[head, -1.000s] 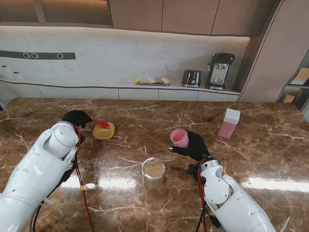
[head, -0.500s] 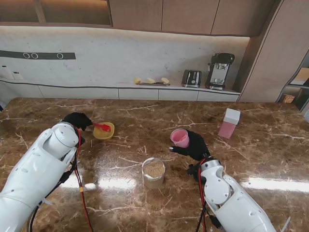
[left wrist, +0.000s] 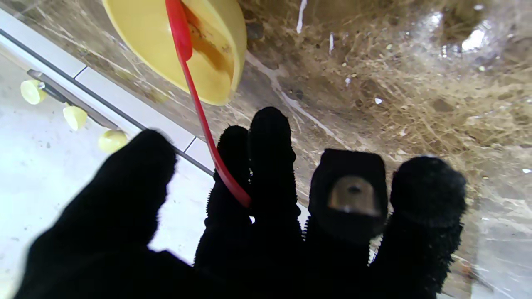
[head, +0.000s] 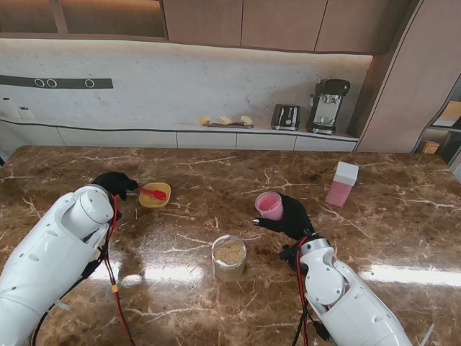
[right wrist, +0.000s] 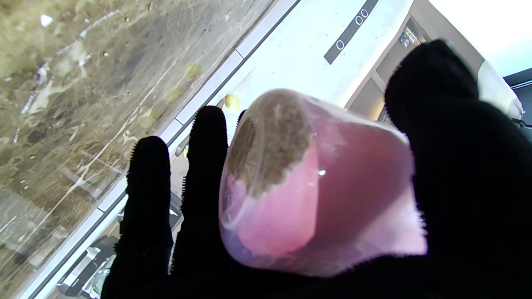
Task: Measure grain into the airtight container
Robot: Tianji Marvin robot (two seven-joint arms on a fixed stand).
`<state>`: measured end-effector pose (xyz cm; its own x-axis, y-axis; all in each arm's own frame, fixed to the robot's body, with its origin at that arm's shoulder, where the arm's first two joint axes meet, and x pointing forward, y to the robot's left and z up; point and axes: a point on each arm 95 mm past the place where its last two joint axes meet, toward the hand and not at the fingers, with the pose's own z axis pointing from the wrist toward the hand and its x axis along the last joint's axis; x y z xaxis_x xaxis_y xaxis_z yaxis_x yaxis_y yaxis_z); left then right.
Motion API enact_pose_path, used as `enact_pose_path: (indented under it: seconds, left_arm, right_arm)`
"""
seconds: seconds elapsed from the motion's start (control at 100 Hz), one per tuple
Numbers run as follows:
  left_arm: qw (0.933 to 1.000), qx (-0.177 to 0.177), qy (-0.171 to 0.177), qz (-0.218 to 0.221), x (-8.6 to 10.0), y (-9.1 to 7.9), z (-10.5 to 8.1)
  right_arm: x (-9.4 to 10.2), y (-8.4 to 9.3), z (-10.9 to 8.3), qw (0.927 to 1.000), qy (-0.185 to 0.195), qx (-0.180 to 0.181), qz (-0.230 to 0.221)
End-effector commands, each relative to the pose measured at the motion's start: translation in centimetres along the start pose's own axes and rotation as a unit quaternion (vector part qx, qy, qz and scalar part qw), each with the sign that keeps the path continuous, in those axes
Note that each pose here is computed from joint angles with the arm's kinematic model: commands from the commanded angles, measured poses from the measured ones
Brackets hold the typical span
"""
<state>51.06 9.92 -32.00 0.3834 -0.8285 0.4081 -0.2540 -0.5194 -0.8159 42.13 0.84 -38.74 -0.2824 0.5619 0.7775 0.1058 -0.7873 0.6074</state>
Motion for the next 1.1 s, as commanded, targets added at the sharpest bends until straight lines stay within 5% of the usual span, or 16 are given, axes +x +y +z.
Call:
enact_pose_path:
  seconds: [0.0, 0.77, 1.09]
  left_arm:
    - [1.0, -0.003, 0.002, 0.006, -0.3, 0.1, -0.1]
    - [0.9991, 0.018, 0.025, 0.029, -0.3, -1.1, -1.0]
    - [0.9955, 0.051, 0.078, 0.021, 0.5, -2.7, -2.6]
  right_arm:
    - [-0.1, -0.3, -0.2, 1.0, -0.002, 0.004, 0.004]
    - [-0.2, 0.0, -0.2, 1.0, 0.005, -0.003, 0.006]
    - [-0.3, 0.0, -0.2, 0.9999, 0.006, -0.005, 0.006]
